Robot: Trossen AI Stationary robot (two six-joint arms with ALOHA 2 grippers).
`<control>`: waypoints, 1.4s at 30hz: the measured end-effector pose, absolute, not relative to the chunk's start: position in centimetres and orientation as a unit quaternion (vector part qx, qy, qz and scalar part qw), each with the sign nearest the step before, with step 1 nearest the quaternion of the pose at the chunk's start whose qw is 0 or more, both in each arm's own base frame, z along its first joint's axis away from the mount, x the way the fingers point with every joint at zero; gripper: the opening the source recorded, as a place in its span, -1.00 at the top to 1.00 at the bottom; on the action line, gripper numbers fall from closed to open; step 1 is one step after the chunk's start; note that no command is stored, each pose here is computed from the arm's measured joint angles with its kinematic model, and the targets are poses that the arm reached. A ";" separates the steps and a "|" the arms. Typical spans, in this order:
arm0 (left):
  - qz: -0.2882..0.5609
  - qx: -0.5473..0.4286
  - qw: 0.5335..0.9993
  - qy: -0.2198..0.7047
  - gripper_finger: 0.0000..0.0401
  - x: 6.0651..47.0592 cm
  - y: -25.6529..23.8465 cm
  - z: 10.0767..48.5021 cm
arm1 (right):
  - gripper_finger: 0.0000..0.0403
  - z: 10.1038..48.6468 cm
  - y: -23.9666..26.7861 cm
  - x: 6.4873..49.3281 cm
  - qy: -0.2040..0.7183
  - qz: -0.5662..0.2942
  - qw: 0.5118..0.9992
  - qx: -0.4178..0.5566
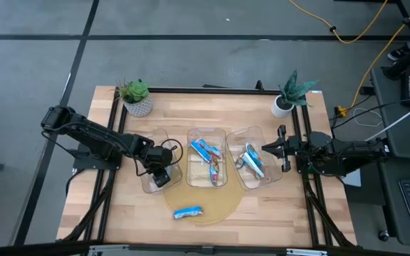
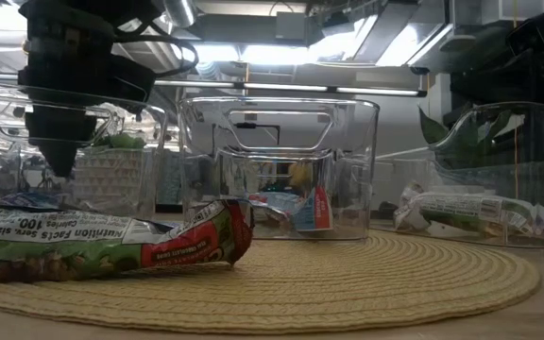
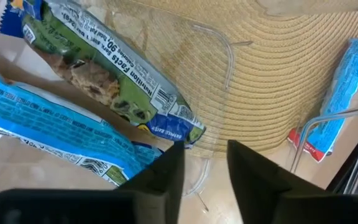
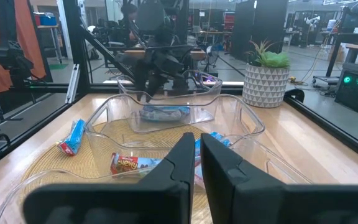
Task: Pick and place Granola Bars by type
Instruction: Put the red granola bar into the middle transparent bin
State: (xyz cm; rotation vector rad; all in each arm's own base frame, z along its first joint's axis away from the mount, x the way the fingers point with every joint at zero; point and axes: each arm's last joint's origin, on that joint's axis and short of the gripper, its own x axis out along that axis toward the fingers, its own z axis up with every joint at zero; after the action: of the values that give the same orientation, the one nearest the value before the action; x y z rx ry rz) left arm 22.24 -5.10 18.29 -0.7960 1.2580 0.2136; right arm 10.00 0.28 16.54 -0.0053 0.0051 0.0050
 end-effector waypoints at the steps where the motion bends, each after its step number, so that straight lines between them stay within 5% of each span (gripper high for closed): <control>1: 0.097 -0.362 0.730 0.572 0.41 22.2 -5.1 18.3 | 0.85 16.5 0.3 10.0 0.003 0.002 1.000 -0.003; 8: 0.101 -0.367 0.728 0.570 0.26 22.2 -5.1 18.3 | 0.85 16.5 0.3 10.0 0.003 0.002 1.000 -0.003; 22: 0.118 -0.391 0.732 0.545 0.37 21.8 -4.9 19.3 | 0.85 16.6 0.3 10.0 0.002 0.002 1.000 -0.003; 42: 0.046 -0.374 0.858 0.351 0.41 17.9 -4.9 28.3 | 0.85 16.5 0.3 10.0 0.002 0.002 1.000 -0.003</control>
State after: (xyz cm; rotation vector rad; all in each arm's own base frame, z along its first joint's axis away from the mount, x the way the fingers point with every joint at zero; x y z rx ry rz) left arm 17.93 -4.89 28.33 -0.7847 0.7364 0.0973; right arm 9.99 0.28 16.55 -0.0053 0.0047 0.0050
